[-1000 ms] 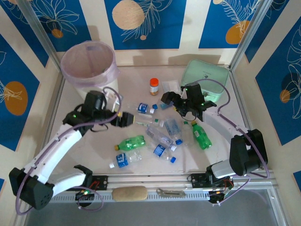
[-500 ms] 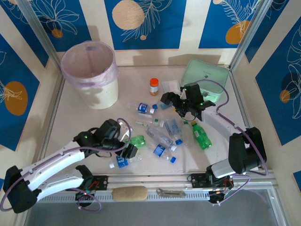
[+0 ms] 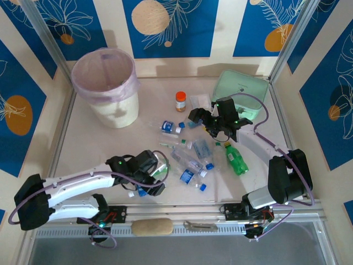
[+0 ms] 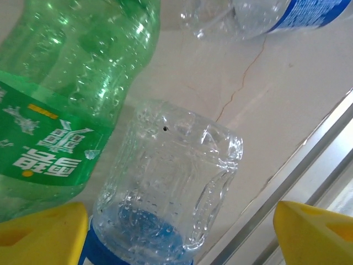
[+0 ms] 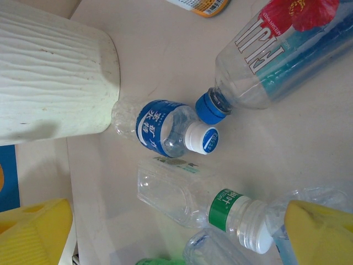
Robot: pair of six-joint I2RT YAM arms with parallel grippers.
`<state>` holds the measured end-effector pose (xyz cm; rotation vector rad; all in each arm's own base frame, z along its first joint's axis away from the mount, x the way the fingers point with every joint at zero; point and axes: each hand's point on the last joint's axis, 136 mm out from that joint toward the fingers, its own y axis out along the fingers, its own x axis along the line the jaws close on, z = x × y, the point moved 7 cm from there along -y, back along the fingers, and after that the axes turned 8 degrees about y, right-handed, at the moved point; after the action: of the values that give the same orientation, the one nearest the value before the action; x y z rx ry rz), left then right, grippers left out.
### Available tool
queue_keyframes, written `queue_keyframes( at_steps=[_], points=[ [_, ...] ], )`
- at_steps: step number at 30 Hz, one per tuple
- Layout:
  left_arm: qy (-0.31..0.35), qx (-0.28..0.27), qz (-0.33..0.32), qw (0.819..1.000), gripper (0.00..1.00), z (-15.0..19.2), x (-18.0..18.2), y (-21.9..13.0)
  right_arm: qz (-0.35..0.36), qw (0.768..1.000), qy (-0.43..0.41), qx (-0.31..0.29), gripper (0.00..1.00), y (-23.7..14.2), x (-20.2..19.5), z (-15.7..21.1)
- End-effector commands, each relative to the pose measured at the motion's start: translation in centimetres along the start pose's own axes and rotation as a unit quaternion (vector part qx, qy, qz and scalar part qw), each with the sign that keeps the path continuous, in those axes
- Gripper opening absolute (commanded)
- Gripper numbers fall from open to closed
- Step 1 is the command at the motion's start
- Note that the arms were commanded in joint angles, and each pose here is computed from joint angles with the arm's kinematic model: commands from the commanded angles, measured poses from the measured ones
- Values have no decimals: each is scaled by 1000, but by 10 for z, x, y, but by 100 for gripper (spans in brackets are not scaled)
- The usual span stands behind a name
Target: Put the plastic bottles in the bin
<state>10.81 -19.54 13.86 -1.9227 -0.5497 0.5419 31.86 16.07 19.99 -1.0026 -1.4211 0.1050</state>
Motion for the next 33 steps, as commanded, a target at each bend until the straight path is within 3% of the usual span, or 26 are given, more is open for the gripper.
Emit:
queue_keyframes(
  at_steps=[1,10,33],
  points=[
    [14,20,-39,999,85,4,4,3,-8,1000,1,3,99,-3,4,1],
    [-3,48,-90,995,79,3,14,20,-11,1000,0,10,99,-1,4,1],
    [-32,79,-88,992,75,5,14,42,-10,1000,5,0,99,-9,-3,3]
  ],
)
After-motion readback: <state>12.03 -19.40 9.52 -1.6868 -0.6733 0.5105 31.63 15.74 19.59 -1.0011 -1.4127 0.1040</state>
